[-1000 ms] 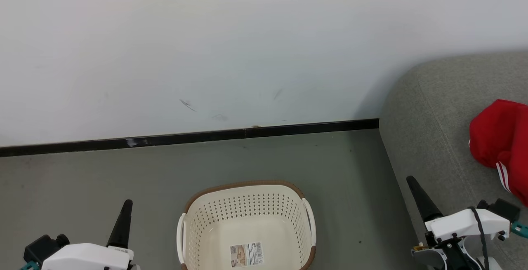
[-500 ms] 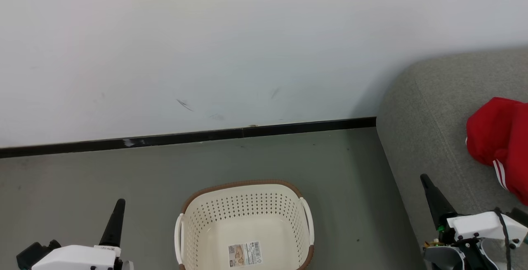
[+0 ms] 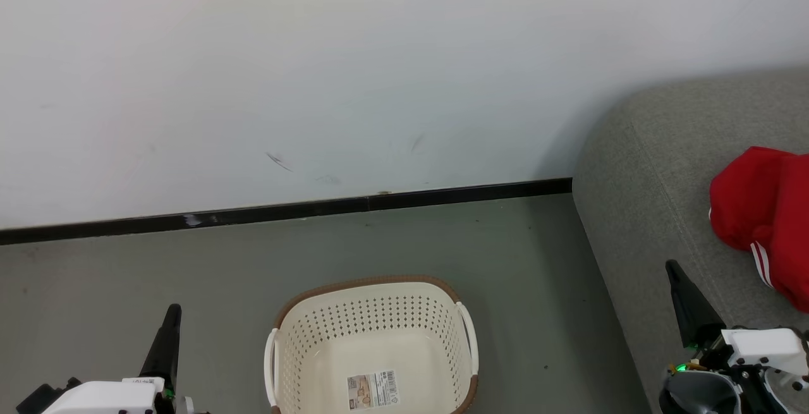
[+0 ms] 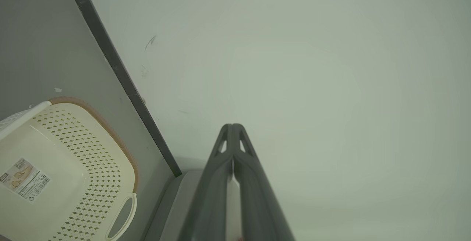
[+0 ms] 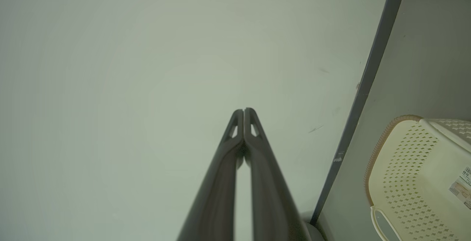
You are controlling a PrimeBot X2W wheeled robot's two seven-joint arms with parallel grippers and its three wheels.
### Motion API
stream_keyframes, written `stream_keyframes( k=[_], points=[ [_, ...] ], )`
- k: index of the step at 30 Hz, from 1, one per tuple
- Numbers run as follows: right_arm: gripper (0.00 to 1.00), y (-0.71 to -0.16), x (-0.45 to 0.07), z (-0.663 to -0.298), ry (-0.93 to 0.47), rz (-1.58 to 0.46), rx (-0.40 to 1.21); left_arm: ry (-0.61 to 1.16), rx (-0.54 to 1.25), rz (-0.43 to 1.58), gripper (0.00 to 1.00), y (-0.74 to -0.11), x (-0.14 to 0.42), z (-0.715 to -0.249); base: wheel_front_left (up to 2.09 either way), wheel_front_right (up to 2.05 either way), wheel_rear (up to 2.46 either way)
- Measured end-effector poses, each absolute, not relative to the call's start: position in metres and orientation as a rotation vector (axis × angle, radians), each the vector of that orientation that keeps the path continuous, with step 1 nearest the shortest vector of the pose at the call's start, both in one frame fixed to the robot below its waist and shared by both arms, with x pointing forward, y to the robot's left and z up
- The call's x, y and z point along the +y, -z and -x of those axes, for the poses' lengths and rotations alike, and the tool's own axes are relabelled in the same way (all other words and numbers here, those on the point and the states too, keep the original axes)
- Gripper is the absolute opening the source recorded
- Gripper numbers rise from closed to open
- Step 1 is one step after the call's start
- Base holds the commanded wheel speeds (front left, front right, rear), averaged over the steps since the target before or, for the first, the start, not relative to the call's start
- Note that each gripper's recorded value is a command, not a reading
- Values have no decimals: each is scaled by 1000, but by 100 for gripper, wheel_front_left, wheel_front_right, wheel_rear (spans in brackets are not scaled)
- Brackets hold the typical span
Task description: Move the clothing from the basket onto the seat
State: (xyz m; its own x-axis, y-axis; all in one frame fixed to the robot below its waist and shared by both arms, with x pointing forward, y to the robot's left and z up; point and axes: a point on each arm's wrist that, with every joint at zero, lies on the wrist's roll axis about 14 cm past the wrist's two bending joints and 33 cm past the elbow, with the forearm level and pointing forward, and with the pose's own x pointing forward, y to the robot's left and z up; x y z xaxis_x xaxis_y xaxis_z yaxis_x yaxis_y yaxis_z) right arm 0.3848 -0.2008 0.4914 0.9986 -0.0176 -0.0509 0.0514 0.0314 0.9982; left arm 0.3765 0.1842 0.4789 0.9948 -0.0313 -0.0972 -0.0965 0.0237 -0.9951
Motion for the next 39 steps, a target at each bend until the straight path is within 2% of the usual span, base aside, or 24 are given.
stream_keyframes(
  k=[39],
  points=[
    [0,-489,-205,-381,65,-1574,20,-55,90,1578,0,-479,187,-377,0,0,0]
  ],
)
